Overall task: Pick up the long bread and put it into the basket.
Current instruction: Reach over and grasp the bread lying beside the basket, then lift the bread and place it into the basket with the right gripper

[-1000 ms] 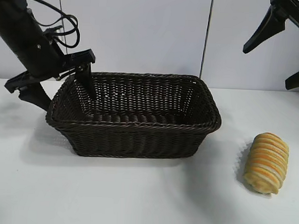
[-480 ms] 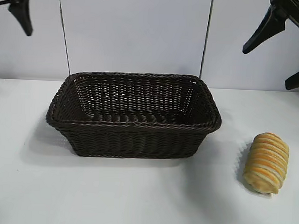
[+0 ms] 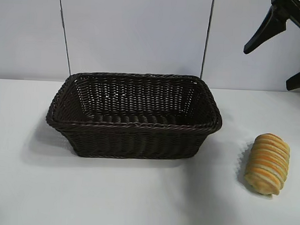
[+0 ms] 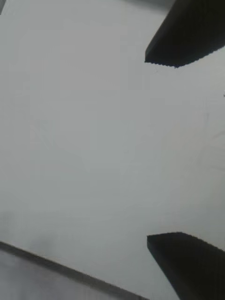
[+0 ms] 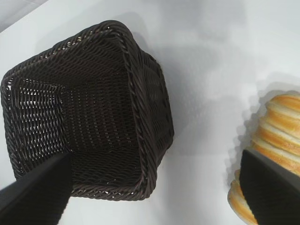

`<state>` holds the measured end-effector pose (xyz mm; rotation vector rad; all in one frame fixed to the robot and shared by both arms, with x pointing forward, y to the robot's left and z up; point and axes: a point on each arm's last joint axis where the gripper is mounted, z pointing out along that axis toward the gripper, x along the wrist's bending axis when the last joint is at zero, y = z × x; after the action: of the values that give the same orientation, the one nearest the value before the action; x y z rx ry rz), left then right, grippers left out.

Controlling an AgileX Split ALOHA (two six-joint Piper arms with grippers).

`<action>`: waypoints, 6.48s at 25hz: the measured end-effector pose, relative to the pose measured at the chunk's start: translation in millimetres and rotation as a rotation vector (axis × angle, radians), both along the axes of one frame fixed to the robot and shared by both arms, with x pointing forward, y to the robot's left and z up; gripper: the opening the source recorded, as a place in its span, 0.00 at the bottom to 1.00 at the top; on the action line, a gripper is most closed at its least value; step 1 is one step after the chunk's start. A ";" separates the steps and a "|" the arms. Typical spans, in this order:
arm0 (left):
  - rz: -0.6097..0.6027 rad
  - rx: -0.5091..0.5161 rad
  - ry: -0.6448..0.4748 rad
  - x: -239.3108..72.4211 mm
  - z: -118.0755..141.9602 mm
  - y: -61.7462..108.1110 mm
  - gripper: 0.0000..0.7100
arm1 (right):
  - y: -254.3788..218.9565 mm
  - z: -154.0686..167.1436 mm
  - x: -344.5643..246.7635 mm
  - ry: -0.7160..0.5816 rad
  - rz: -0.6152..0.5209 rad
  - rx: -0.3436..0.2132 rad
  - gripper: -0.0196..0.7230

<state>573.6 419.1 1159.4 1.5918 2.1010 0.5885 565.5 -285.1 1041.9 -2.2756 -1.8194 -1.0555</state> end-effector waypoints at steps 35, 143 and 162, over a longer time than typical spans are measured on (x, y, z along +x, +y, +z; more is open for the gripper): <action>-0.364 0.119 -0.435 -356.8 -19.4 -133.0 0.98 | 1.4 -1.2 -3.2 0.017 0.052 -0.011 0.96; -0.222 0.140 -0.397 -342.7 -117.3 -115.8 0.98 | 16.5 23.1 28.3 -0.030 0.004 -0.416 0.18; -0.222 0.140 -0.397 -342.7 -117.3 -115.8 0.98 | 150.0 12.9 53.7 -0.186 0.335 -0.414 0.16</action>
<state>230.8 303.3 1042.2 1.5992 1.6011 0.9036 619.2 -135.1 1054.8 -1.9897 -2.5907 -0.9279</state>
